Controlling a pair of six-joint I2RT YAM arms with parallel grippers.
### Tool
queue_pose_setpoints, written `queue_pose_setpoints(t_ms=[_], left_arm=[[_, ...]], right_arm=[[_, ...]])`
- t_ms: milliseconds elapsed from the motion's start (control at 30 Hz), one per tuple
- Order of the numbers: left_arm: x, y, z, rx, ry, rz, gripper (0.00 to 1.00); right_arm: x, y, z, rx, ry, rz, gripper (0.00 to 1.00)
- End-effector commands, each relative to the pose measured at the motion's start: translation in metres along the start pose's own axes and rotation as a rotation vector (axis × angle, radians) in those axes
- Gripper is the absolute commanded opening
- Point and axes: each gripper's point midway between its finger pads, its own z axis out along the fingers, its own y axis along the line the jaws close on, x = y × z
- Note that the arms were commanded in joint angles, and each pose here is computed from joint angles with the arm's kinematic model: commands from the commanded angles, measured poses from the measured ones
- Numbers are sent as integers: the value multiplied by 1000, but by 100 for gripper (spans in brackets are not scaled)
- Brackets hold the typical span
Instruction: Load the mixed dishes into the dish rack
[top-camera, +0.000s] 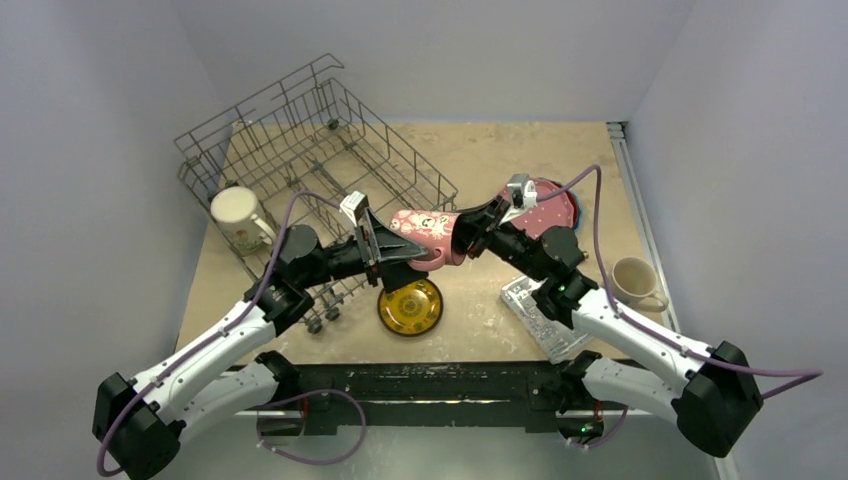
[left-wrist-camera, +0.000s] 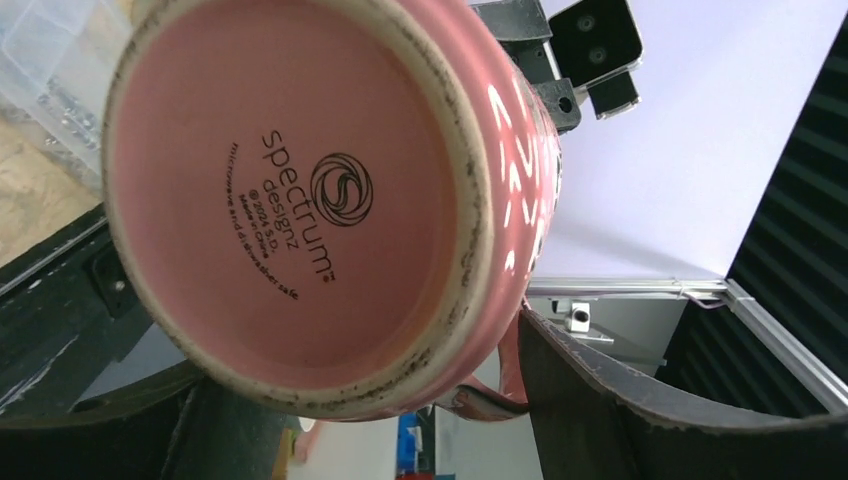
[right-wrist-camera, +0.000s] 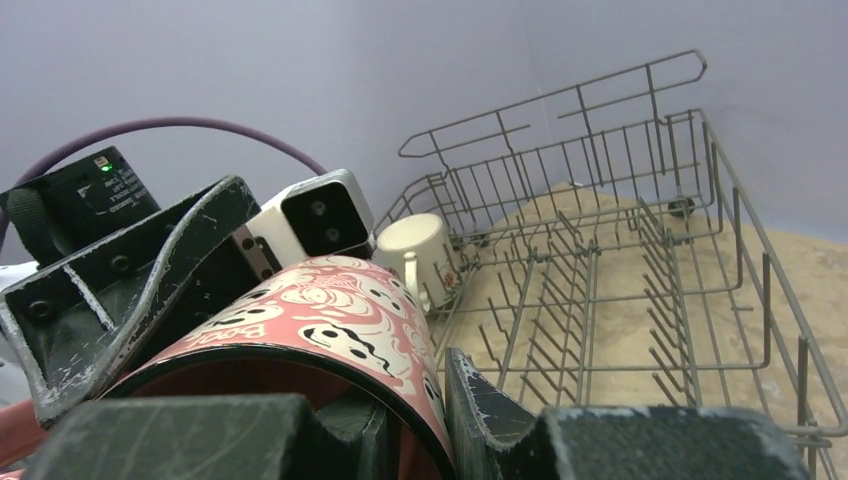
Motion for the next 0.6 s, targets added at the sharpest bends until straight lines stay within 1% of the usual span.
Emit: queue_pose_setpoints(t_ms=[0,67,200,267,400,467,567], left_arm=[[14,-50,4,158,11,31,70],[16,-52,4,170,17,19,64],[17,-59,0,195,6,11,55],[17,-65,-2,209,-6,19,48],[15,-72,-1,215,-14,31,40],[12,-73,0,221,-23,23,38],[10,-76,-1,243,-37,21,39]], right_arm=[[-70,38,13,-97,-227,-52,0],[-67,36,14,-83,-224,-85,0],[-63,26,14,-40,-218,-126,0],[-60,26,16,-44,-207,-135,0],[-57,33,18,-75,-197,-138,0],[-56,38,17,-94,-199,-146,0],[-55,45,14,-122,-202,-175,0]])
